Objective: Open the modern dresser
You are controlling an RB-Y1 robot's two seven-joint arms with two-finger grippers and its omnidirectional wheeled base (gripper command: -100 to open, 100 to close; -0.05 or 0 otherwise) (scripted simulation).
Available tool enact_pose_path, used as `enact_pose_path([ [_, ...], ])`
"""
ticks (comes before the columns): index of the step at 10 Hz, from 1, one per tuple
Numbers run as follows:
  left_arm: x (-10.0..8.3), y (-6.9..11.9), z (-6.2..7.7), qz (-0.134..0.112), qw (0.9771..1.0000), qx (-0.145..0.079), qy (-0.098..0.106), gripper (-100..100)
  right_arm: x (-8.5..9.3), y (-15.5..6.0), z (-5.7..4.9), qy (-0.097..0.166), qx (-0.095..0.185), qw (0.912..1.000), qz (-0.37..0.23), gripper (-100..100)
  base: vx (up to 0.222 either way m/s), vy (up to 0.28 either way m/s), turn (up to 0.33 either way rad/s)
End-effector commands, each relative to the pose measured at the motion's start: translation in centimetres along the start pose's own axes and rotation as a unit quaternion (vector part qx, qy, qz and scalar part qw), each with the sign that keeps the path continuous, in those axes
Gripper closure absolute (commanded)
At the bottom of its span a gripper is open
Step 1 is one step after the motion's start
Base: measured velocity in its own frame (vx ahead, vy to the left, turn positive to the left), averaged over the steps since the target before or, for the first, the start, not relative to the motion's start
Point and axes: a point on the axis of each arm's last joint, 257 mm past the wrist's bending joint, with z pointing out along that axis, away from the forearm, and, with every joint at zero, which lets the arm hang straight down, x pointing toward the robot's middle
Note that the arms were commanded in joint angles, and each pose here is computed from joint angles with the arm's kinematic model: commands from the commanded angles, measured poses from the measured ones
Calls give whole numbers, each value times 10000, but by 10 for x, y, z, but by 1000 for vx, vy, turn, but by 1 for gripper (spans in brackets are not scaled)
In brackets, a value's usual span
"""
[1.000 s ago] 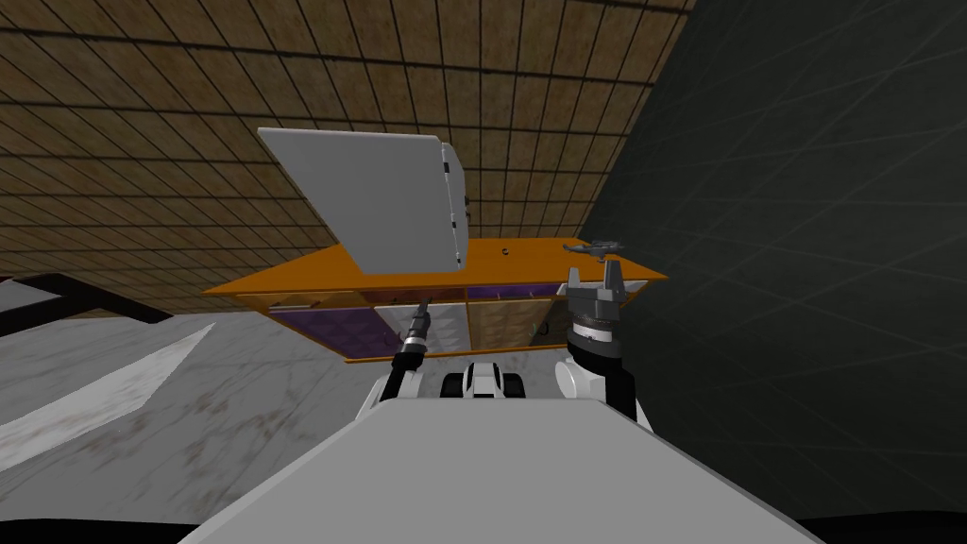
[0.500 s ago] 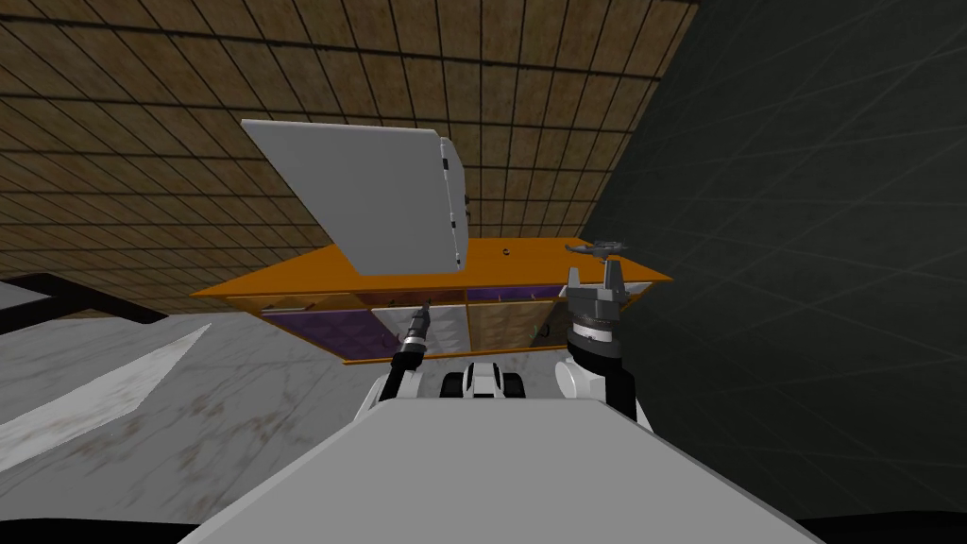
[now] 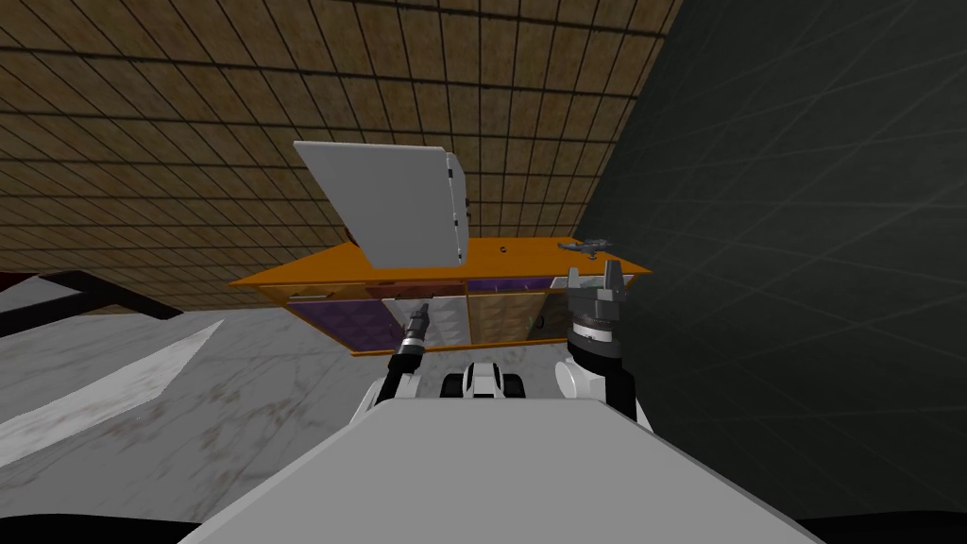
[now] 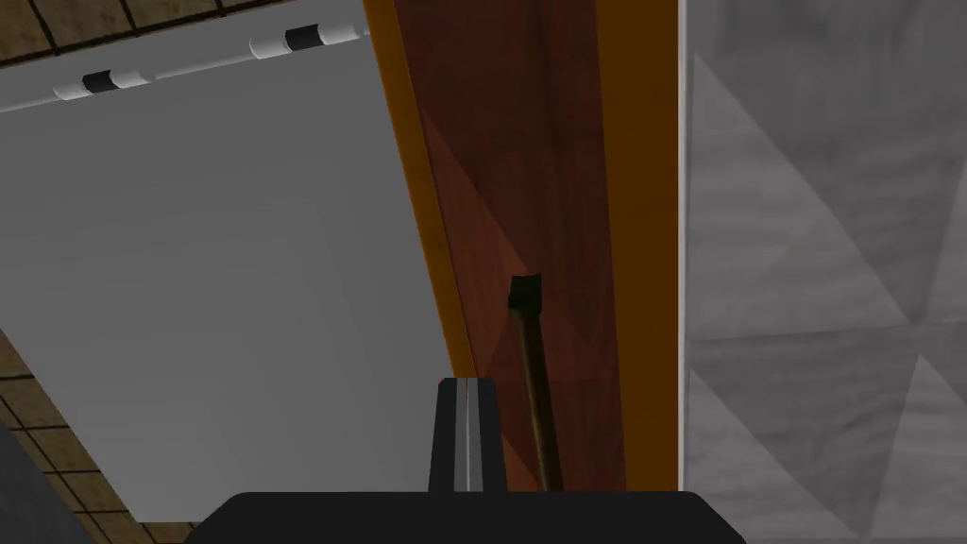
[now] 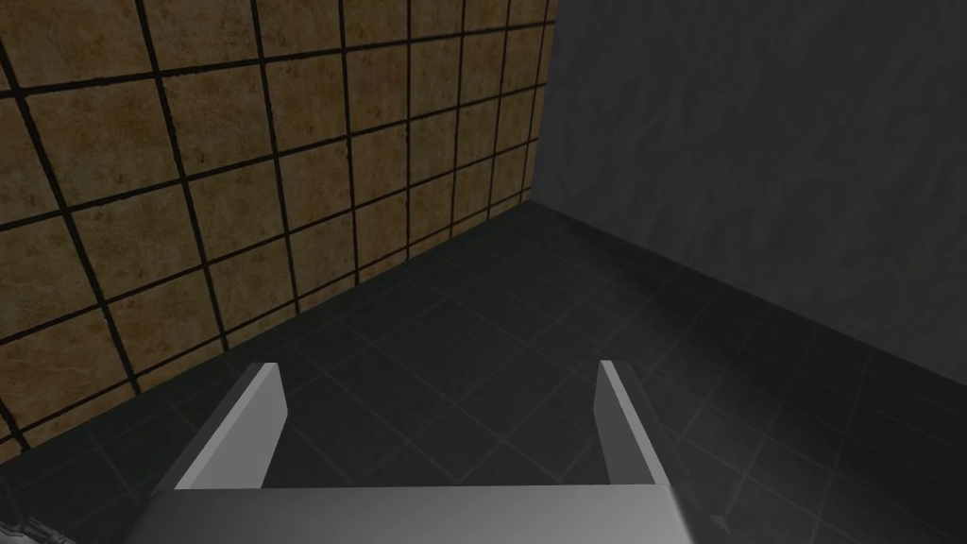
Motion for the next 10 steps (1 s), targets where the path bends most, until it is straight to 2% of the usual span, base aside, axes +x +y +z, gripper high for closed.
enact_pose_path([
  [1,-3,2,-1,198,9997,-2,154,-100,0,0,0,0,0,10000,-1,0,6,8,-2],
  [4,-7,6,-1,396,9987,-11,329,-100,0,0,0,0,0,10000,-1,0,30,21,-4],
  [5,-6,12,2,269,9990,-80,356,-100,0,0,0,0,0,10000,-1,0,108,112,-40],
  [6,-2,14,5,24,9996,-116,239,-100,0,0,0,1,1,10000,-2,0,158,178,-36],
  [10,5,12,7,-293,9995,-132,54,-100,0,0,0,0,0,10000,0,0,38,39,-2],
])
